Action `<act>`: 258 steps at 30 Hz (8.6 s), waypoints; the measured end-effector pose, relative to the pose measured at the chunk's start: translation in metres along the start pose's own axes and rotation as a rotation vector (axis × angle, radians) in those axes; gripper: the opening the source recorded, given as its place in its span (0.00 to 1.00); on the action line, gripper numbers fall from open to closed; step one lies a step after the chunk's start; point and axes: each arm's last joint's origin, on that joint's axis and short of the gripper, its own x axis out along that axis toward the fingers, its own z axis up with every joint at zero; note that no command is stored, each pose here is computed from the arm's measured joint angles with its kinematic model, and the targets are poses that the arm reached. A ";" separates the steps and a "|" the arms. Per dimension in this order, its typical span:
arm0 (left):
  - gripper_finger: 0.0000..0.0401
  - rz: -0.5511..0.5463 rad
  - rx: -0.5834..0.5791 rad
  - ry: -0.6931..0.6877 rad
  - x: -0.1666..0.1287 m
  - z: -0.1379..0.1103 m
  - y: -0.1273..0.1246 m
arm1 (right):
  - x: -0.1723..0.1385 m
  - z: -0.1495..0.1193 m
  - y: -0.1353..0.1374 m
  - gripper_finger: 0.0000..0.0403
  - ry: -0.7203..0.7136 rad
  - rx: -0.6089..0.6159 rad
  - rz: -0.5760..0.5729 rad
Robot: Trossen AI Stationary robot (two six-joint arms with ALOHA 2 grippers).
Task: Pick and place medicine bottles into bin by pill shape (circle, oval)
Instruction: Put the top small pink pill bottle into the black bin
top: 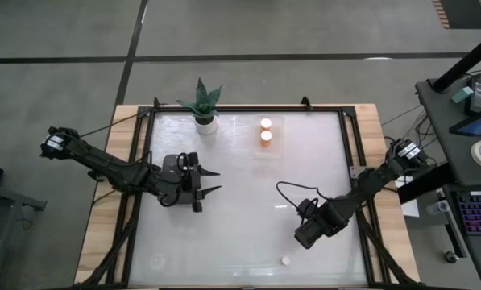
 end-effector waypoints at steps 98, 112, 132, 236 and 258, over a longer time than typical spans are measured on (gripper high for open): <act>0.41 0.011 -0.010 -0.021 0.003 -0.015 0.002 | -0.117 0.183 0.063 0.30 -0.956 -0.667 0.265; 0.41 0.015 -0.011 -0.023 0.003 -0.015 0.002 | -0.120 0.185 0.066 0.30 -0.996 -0.676 0.279; 0.19 0.007 0.010 -0.021 0.003 -0.016 0.002 | -0.120 0.186 0.066 0.32 -0.997 -0.671 0.279; 0.50 -0.225 -0.015 -0.333 0.022 0.002 -0.007 | -0.064 0.154 0.052 0.23 -1.101 -0.708 0.206; 0.38 -0.165 -0.008 -0.264 0.058 -0.002 -0.005 | -0.063 0.154 0.052 0.23 -1.102 -0.716 0.201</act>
